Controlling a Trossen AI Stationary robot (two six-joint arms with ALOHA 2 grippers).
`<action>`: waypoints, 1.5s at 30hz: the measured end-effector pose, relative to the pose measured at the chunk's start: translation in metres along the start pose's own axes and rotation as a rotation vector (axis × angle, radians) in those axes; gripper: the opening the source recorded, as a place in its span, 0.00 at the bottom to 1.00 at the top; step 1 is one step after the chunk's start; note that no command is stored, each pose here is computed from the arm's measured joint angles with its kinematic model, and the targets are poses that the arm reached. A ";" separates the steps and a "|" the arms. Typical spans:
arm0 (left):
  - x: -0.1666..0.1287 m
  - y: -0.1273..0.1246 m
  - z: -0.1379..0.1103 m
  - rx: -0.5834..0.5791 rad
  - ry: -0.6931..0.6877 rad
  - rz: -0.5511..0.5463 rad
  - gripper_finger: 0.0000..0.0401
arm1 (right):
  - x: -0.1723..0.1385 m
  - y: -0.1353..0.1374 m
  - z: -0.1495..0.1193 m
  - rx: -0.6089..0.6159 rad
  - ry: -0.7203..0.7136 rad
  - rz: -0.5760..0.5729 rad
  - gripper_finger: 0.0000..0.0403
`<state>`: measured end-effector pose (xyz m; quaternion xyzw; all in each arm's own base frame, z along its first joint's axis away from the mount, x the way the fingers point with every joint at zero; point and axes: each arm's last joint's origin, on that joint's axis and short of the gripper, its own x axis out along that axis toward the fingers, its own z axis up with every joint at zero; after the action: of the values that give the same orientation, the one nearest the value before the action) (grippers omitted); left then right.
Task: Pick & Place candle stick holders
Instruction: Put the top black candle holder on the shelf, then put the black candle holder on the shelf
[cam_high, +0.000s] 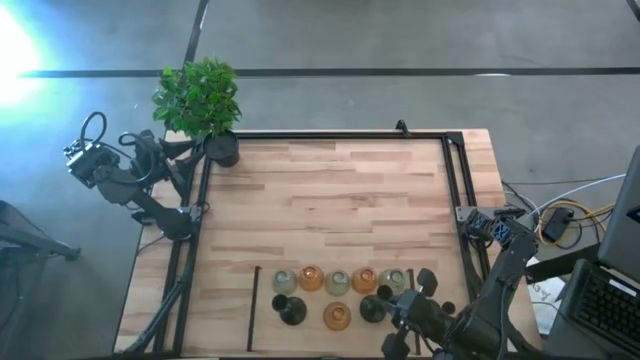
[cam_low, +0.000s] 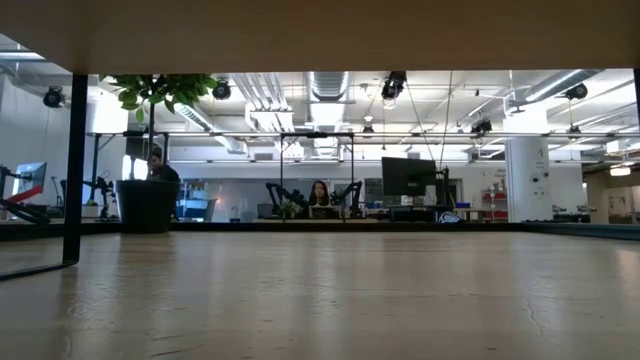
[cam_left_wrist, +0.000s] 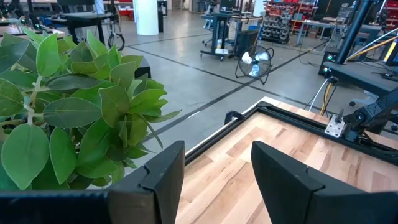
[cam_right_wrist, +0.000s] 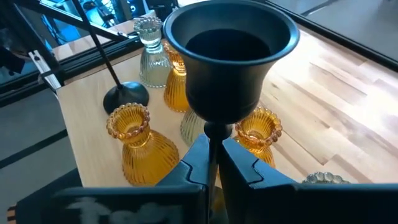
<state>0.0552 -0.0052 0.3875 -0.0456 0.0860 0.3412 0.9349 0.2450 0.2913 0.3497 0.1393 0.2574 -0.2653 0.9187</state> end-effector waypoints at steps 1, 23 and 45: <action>0.000 0.000 0.000 0.000 0.000 0.000 0.47 | 0.000 0.000 0.000 0.006 0.002 0.000 0.03; 0.000 0.000 0.000 0.002 0.000 0.000 0.47 | -0.001 0.001 0.000 0.023 0.044 0.009 0.11; 0.000 0.000 0.000 0.003 0.000 0.000 0.47 | -0.024 -0.028 0.027 -0.024 0.216 0.058 0.45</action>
<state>0.0552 -0.0052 0.3875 -0.0442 0.0867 0.3412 0.9349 0.2225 0.2682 0.3819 0.1633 0.3538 -0.2188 0.8946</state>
